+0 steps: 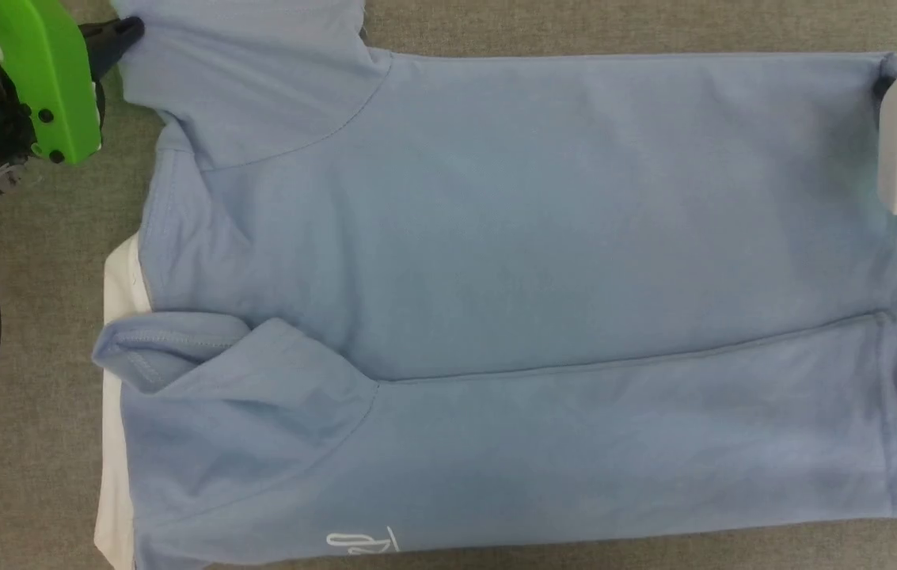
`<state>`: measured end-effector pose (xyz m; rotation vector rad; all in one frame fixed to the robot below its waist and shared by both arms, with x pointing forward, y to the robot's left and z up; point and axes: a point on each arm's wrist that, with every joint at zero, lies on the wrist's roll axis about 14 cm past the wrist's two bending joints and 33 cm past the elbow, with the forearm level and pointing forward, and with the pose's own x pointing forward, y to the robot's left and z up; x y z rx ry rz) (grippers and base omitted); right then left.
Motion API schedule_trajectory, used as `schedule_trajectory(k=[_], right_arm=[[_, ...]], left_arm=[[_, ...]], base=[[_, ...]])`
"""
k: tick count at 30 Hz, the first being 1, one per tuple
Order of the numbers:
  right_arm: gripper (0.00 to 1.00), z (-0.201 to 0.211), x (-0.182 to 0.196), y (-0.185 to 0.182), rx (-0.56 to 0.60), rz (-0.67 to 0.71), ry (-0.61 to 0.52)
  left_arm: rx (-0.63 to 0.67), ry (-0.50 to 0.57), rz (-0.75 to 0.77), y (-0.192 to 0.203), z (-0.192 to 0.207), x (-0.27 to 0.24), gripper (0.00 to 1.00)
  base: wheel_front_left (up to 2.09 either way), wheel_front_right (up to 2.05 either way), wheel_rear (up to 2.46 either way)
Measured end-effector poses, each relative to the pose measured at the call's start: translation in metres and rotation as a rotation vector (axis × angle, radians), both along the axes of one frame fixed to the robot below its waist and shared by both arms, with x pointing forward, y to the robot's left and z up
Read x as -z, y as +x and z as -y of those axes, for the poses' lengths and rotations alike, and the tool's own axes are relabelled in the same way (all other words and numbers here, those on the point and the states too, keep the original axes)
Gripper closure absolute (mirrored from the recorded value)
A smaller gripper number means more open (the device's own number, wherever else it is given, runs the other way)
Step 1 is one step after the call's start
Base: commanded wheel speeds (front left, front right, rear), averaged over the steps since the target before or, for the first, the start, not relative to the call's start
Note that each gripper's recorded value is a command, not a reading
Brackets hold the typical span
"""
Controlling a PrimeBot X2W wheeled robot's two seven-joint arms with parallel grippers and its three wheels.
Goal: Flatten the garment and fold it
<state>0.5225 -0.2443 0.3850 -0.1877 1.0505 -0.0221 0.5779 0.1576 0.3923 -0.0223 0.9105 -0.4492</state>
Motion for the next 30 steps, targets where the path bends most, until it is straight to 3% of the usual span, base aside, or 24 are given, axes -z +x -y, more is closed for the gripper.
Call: schedule_trajectory(k=[10, 20, 30], right_arm=[[1.00, 0.010, -0.068, 0.005, 0.011, 0.272, 0.053], [1.00, 0.030, -0.098, -0.051, 0.032, 0.336, 0.077], [1.00, 0.033, -0.089, -0.100, 0.064, 0.342, 0.140]], left_arm=[[-0.015, -0.117, 0.177, 0.001, 0.011, -0.070, 1.00], [0.003, -0.184, 0.240, -0.056, 0.019, -0.122, 1.00], [-0.083, -0.194, 0.211, -0.125, 0.003, -0.119, 1.00]], base=[[0.00, 0.00, 0.00], [0.00, 0.00, 0.00], [0.00, 0.00, 0.00]])
